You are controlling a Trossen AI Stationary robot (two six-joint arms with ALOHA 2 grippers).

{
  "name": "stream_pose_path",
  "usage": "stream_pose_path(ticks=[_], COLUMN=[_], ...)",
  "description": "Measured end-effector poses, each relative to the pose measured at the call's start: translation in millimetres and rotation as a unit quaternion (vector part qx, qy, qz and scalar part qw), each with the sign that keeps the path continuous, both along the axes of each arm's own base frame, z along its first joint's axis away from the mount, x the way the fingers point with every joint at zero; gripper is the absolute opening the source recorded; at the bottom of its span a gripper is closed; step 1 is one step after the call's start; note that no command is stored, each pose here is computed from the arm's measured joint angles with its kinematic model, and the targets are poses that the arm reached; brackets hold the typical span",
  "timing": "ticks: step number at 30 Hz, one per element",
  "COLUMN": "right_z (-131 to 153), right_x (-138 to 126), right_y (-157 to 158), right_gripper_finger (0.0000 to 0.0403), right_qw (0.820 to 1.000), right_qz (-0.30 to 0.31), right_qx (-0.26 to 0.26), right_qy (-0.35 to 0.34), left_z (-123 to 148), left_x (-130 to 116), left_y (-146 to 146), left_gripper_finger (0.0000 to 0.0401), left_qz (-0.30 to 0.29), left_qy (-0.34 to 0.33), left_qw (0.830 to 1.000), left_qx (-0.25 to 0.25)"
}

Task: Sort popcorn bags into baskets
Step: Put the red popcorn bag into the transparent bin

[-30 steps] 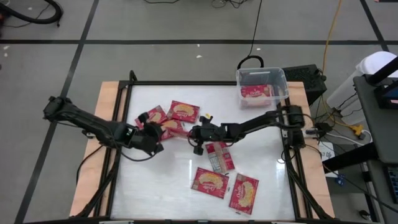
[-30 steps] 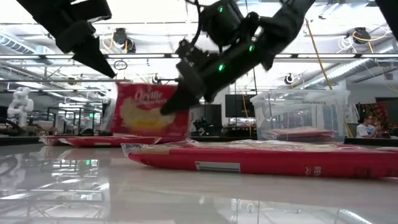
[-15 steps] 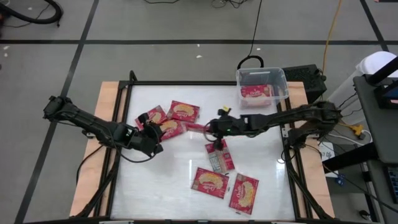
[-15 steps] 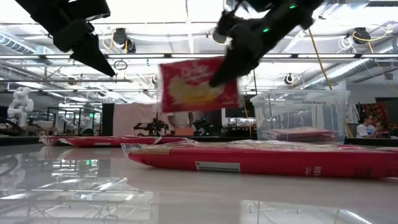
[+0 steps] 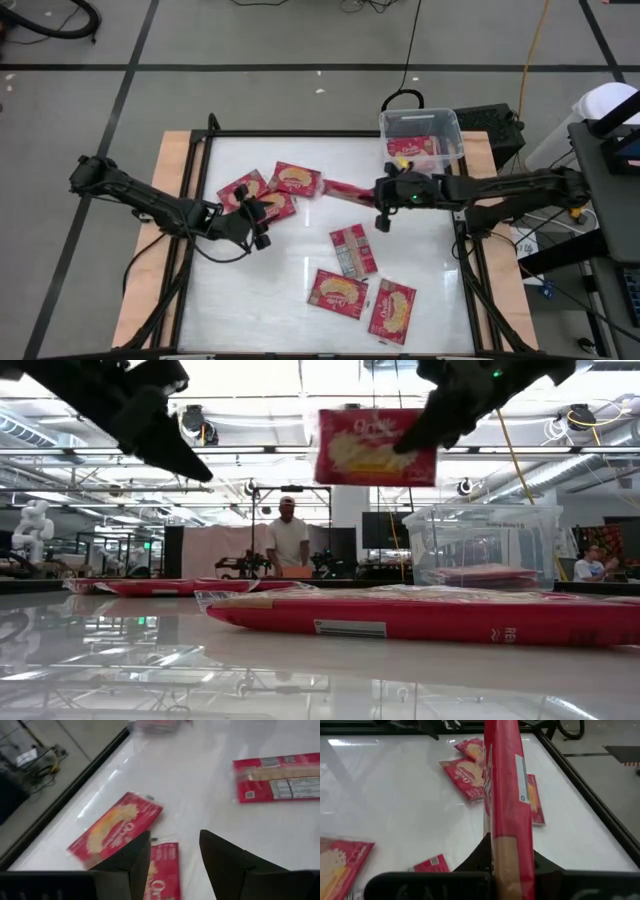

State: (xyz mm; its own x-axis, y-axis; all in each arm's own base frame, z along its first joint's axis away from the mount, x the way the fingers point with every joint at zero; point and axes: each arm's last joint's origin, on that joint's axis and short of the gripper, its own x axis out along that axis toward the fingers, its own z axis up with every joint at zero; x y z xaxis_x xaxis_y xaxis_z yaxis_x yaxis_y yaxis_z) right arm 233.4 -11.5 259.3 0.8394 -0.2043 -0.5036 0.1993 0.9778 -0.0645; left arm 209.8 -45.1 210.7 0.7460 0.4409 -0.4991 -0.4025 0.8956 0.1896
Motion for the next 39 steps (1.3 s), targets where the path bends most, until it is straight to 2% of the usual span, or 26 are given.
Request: stream_pose_path(ticks=[4, 11, 18, 24, 28, 33, 37, 39], right_z=[8.7, 24.2, 56.4, 88.8, 104.9, 98.3, 83.0, 77.3], right_x=[-17.5, -50.5, -70.3, -86.2, -97.8, -113.2, -122.2, -122.8], right_y=[-7.4, -27.1, -47.3, -74.0, -99.0, -131.6, -152.8, -162.3], right_gripper_finger=[0.0006, 0.0006, 0.0006, 0.0006, 0.0006, 0.0006, 0.0006, 0.0006], right_qw=[1.0, 1.0, 0.997, 0.989, 0.974, 0.951, 0.934, 0.935], right_qz=[0.008, -0.002, -0.019, -0.078, -0.16, -0.219, -0.23, -0.218], right_qx=[-0.001, 0.003, -0.029, -0.051, -0.067, -0.036, -0.004, 0.011], right_qy=[0.007, 0.006, 0.069, 0.119, 0.144, 0.213, 0.275, 0.28], left_z=[-9.2, -15.6, -13.8, -12.3, -12.3, -12.4, -12.4, -12.4], left_x=[0.6, 0.0, 1.9, 3.2, 3.4, 3.4, 3.4, 3.4], left_y=[3.7, 11.5, 16.2, 18.3, 20.3, 20.8, 20.8, 20.8], left_gripper_finger=[0.0175, 0.0175, 0.0175, 0.0175, 0.0175, 0.0175, 0.0175, 0.0175], left_qz=[-0.002, 0.014, 0.011, 0.004, 0.007, 0.008, 0.007, 0.004], left_qy=[-0.034, -0.043, -0.04, -0.037, -0.035, -0.034, -0.034, -0.03], left_qw=[0.999, 0.999, 0.999, 0.998, 0.998, 0.998, 0.998, 0.998], left_qx=[0.001, 0.0, 0.023, 0.041, 0.045, 0.045, 0.046, 0.051])
